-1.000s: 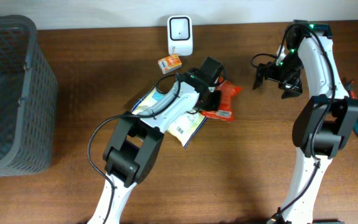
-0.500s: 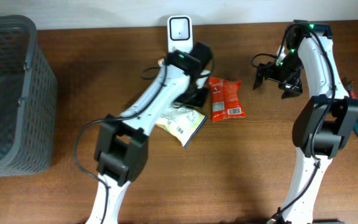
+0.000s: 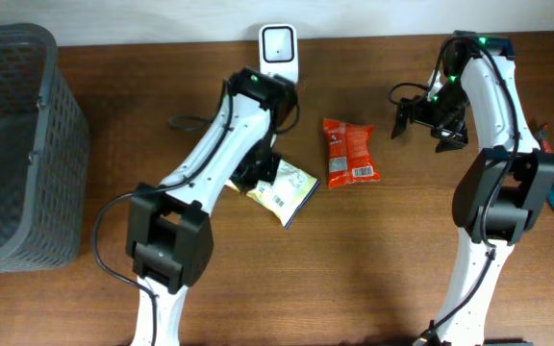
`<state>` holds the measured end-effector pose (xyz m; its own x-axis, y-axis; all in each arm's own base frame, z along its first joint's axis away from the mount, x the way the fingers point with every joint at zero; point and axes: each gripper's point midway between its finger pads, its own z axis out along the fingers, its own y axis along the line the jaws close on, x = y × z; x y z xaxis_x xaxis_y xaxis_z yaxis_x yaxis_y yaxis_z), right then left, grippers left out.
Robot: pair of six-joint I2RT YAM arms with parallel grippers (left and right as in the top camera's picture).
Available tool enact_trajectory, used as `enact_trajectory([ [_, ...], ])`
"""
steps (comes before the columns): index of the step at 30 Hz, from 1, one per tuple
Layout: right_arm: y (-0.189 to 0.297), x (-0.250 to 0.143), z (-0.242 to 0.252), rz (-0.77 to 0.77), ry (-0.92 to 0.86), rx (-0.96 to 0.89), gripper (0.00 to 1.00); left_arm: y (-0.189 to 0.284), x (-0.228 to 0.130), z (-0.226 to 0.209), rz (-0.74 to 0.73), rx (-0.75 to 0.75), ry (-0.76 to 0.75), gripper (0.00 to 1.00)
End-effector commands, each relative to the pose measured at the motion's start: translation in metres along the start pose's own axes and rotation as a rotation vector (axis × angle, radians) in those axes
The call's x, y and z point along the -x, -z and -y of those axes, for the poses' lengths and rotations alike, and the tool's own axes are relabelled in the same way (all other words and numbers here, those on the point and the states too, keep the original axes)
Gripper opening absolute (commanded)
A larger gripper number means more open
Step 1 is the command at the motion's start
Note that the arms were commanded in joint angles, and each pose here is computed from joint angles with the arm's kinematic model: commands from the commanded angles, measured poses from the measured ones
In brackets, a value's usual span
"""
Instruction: Scan the item barcode
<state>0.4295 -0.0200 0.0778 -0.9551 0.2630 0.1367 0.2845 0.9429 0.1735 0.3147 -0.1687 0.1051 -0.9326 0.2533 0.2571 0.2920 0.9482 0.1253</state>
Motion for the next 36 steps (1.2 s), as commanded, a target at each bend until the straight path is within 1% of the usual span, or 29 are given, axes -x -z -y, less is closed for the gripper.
enact_trajectory([
  [1, 0.015, 0.002, -0.005, 0.04, 0.017, 0.014, 0.98, -0.024, -0.006, 0.006, -0.026, 0.017, 0.0, 0.0],
  [4, 0.015, 0.002, -0.005, 0.04, 0.017, 0.014, 0.98, -0.047, -0.002, 0.023, -0.029, -0.058, -0.001, 0.0],
  [7, 0.015, 0.002, -0.005, 0.04, 0.017, 0.014, 0.98, -0.065, 0.012, 0.043, 0.016, -0.159, -0.001, 0.0],
  [10, 0.015, 0.002, -0.005, 0.04, 0.017, 0.014, 0.98, -0.074, 0.024, 0.05, 0.061, -0.192, 0.03, 0.0],
  [15, 0.015, 0.002, -0.005, 0.04, 0.017, 0.014, 0.98, -0.068, 0.059, 0.062, 0.205, -0.24, 0.033, 0.0],
  [19, 0.015, 0.002, -0.005, 0.04, 0.017, 0.014, 0.98, -0.058, 0.077, 0.084, 0.286, -0.33, 0.002, 0.0],
  [22, 0.015, 0.002, -0.005, 0.04, 0.017, 0.014, 0.98, -0.055, 0.079, 0.093, 0.304, -0.346, -0.015, 0.0],
  [26, 0.015, 0.002, -0.005, 0.04, 0.017, 0.014, 0.98, -0.054, 0.073, 0.094, 0.286, -0.34, -0.021, 0.0],
  [29, 0.015, 0.002, -0.005, 0.04, 0.017, 0.014, 0.98, -0.032, 0.071, 0.09, 0.298, -0.346, -0.016, 0.0],
  [33, 0.015, 0.002, -0.005, 0.04, 0.017, 0.014, 0.98, 0.038, 0.069, 0.068, 0.378, -0.358, 0.014, 0.0],
  [35, 0.015, 0.002, -0.005, 0.04, 0.017, 0.014, 0.98, 0.071, 0.067, 0.043, 0.443, -0.314, 0.051, 0.0],
  [36, 0.015, 0.002, -0.005, 0.04, 0.017, 0.014, 0.99, 0.086, 0.066, 0.023, 0.483, -0.257, 0.084, 0.0],
])
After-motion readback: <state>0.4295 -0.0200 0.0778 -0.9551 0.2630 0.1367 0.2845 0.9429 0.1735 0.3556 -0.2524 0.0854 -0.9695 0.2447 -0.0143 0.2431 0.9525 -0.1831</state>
